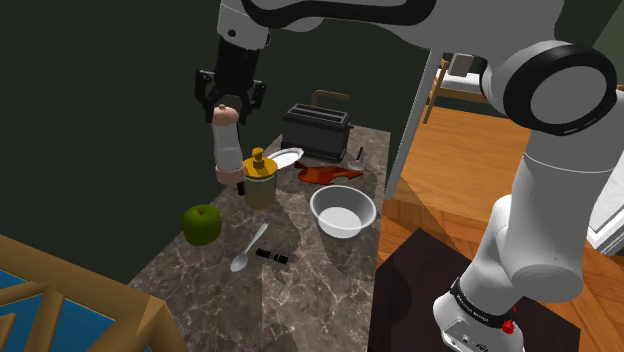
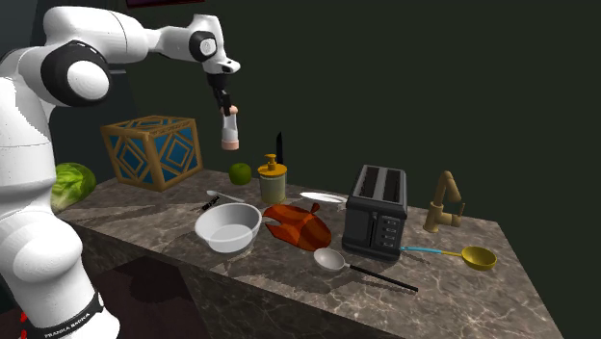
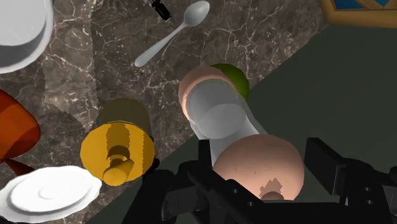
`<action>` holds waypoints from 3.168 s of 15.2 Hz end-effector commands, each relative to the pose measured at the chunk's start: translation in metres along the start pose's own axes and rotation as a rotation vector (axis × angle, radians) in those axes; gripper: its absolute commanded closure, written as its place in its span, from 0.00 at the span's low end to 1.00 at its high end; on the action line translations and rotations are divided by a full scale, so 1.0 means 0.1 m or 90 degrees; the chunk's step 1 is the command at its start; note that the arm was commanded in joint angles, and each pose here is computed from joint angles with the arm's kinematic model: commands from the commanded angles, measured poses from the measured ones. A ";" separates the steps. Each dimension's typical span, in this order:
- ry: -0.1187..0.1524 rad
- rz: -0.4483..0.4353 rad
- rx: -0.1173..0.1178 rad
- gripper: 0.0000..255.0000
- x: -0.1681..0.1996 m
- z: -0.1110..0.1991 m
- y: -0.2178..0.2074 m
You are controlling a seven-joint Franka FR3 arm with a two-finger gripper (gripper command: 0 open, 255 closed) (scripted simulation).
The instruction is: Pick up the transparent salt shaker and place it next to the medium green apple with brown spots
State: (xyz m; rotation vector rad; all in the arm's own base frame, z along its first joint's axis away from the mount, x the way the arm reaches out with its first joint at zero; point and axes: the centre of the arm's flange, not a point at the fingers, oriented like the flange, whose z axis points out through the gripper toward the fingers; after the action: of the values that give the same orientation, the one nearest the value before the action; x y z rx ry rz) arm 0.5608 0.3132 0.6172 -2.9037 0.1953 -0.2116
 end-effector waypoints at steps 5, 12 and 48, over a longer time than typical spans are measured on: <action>0.000 0.000 0.000 1.00 -0.03 0.30 0.07; 0.000 0.000 0.000 1.00 -0.08 0.65 0.16; 0.000 0.000 0.000 0.00 -0.27 2.09 0.50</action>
State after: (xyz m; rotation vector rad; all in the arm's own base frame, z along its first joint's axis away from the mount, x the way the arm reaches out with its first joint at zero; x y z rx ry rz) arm 0.5613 0.3128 0.4003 -2.9032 0.1954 -0.2123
